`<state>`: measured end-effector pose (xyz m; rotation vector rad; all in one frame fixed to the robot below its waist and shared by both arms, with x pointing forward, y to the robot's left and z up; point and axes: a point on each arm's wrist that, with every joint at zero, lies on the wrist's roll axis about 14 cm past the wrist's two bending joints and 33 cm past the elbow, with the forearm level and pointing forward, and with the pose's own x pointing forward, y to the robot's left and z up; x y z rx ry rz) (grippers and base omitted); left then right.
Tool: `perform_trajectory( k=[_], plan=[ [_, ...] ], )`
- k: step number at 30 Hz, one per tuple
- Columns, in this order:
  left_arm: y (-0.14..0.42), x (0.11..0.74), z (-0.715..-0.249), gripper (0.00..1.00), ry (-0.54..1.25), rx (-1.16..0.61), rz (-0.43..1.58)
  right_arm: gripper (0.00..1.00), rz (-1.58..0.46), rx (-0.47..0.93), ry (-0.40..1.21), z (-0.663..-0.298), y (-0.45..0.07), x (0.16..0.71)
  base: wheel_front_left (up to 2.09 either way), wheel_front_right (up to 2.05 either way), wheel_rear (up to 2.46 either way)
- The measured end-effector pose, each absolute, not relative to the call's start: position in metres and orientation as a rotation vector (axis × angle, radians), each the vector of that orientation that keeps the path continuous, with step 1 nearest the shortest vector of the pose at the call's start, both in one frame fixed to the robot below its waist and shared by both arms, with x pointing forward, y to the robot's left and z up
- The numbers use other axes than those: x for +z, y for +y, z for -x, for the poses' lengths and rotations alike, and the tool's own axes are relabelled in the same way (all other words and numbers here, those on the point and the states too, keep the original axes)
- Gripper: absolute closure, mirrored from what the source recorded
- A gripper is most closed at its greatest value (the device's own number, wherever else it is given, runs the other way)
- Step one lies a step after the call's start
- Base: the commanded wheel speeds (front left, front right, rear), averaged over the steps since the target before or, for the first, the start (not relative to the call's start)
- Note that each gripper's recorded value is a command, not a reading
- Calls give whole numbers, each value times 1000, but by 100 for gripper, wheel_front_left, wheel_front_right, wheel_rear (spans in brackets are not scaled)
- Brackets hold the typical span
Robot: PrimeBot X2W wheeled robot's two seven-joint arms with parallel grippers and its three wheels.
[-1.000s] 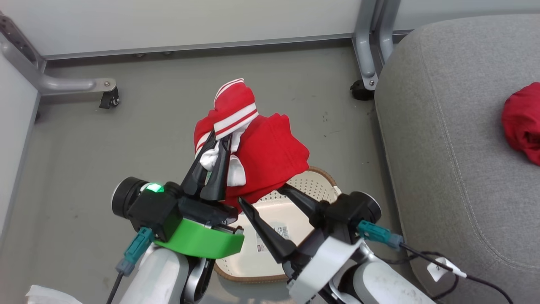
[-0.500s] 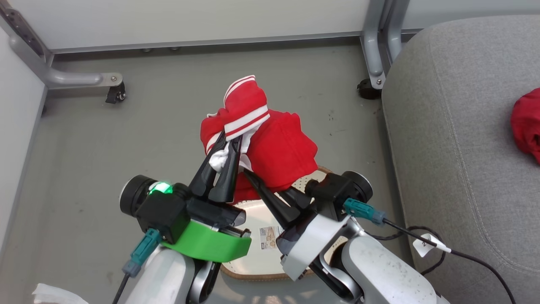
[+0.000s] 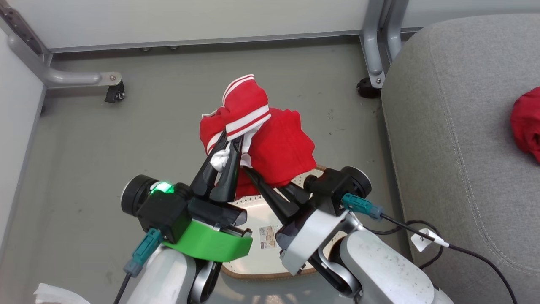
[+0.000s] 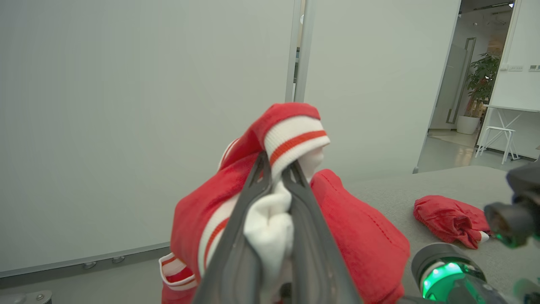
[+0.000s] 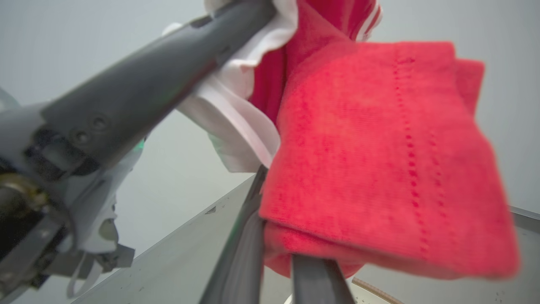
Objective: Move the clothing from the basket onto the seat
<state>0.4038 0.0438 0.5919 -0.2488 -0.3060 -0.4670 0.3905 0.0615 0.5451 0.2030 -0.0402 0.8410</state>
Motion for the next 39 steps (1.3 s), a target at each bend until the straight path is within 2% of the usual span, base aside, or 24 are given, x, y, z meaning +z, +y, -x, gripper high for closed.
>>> perform_trajectory(
  k=[7,8,9,10,11,16,30,39],
  plan=[
    [42,587,-403,100,-288,-474,244,100,-209,839,-42,-392,61,545,0,0,0],
    [42,585,-403,91,-278,-477,242,100,-209,838,-42,-392,60,545,0,0,0],
    [42,584,-403,71,-268,-479,244,100,-209,838,-45,-392,60,545,0,0,0],
    [42,584,-404,29,-268,-478,244,100,-211,837,-44,-393,60,545,0,0,0],
    [42,582,-404,0,-260,-479,239,100,-214,837,-43,-393,60,545,0,0,0],
    [43,577,-402,0,-238,-484,209,100,-201,832,-46,-398,57,543,0,0,0],
    [38,520,-371,0,-26,-564,80,100,-167,800,-9,-412,48,524,0,0,0],
    [39,505,-362,0,31,-584,53,100,-152,785,17,-415,44,513,0,0,0]
  ],
)
